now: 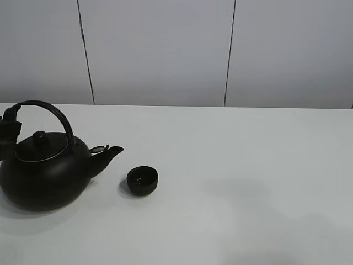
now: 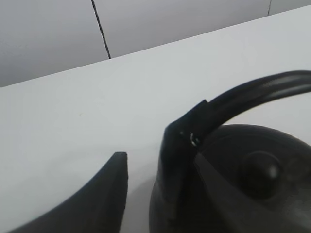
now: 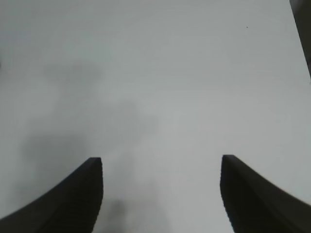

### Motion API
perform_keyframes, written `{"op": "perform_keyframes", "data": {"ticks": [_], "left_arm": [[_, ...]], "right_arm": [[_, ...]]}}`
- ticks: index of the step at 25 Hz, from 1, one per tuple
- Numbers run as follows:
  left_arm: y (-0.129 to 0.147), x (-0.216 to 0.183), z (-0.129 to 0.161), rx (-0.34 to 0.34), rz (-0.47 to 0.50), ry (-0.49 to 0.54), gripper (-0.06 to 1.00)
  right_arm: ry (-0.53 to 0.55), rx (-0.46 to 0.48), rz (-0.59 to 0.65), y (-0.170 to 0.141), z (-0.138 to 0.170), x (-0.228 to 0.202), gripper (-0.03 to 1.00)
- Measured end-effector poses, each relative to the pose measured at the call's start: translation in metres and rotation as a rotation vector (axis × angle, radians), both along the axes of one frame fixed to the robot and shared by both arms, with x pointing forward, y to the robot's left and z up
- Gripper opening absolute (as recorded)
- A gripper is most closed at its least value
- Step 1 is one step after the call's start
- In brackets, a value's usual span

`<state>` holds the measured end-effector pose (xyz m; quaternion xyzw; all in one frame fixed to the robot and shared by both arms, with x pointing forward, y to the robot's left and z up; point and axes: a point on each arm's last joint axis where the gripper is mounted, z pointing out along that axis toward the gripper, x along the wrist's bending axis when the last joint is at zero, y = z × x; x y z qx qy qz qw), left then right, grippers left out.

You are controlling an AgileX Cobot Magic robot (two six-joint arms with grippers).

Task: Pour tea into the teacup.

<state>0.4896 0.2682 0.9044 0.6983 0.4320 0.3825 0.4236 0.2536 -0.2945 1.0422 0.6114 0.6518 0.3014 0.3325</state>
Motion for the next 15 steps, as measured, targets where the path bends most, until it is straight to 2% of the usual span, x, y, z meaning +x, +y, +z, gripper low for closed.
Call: {"op": "perform_keyframes", "data": {"ticks": [8, 15], "left_arm": [[-0.0011, 0.0003, 0.0012, 0.0, -0.013, -0.013, 0.27], [-0.0031, 0.0006, 0.0037, -0.044, -0.021, -0.031, 0.27]], "right_arm": [[0.0, 0.0, 0.0, 0.0, 0.0, 0.0, 0.47], [0.0, 0.0, 0.0, 0.0, 0.0, 0.0, 0.47]]}}
